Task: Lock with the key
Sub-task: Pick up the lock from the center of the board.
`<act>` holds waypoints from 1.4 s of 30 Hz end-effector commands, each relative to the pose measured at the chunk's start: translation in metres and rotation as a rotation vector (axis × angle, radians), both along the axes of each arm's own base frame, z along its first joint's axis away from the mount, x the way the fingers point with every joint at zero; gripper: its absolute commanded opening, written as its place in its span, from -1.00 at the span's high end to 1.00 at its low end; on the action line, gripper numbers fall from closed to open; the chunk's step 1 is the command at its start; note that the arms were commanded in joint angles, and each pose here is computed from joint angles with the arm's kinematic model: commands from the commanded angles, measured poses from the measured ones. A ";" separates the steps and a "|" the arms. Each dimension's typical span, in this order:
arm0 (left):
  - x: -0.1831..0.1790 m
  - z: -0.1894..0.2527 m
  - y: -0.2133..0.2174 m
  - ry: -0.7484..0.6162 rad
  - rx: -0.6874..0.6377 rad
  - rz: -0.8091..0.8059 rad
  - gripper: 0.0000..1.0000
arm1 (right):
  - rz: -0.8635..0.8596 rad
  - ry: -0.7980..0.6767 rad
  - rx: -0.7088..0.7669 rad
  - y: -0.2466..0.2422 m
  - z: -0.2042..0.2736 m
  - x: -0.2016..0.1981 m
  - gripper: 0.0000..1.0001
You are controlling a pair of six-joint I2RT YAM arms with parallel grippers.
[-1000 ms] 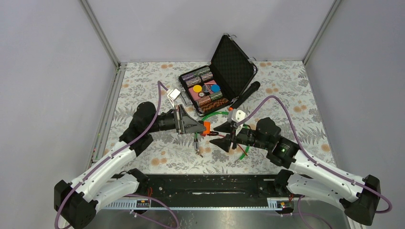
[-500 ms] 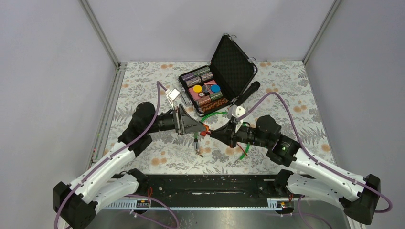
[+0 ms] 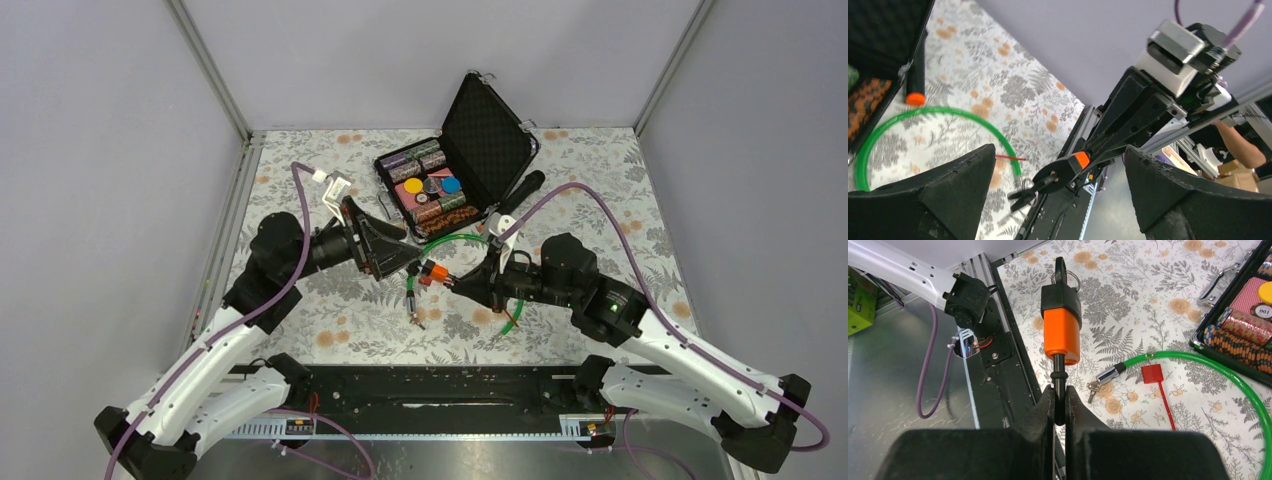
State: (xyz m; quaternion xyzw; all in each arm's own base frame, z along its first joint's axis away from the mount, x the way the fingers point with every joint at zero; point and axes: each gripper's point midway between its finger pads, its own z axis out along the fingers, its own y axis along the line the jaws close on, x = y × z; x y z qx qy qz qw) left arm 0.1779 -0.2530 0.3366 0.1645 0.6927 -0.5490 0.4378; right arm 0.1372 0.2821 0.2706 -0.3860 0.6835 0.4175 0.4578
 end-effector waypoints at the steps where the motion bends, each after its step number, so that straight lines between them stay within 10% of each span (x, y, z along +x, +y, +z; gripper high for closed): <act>1: -0.019 0.048 -0.011 -0.298 -0.115 -0.156 -0.98 | 0.020 -0.004 0.046 -0.009 0.038 -0.013 1.00; 12: -0.067 0.020 -0.044 -0.414 -0.085 -0.534 -0.79 | 0.106 0.073 -0.048 -0.025 0.050 -0.041 1.00; 42: -0.093 0.010 -0.056 -0.451 -0.101 -0.623 0.17 | 0.176 0.176 0.036 -0.013 0.081 -0.057 1.00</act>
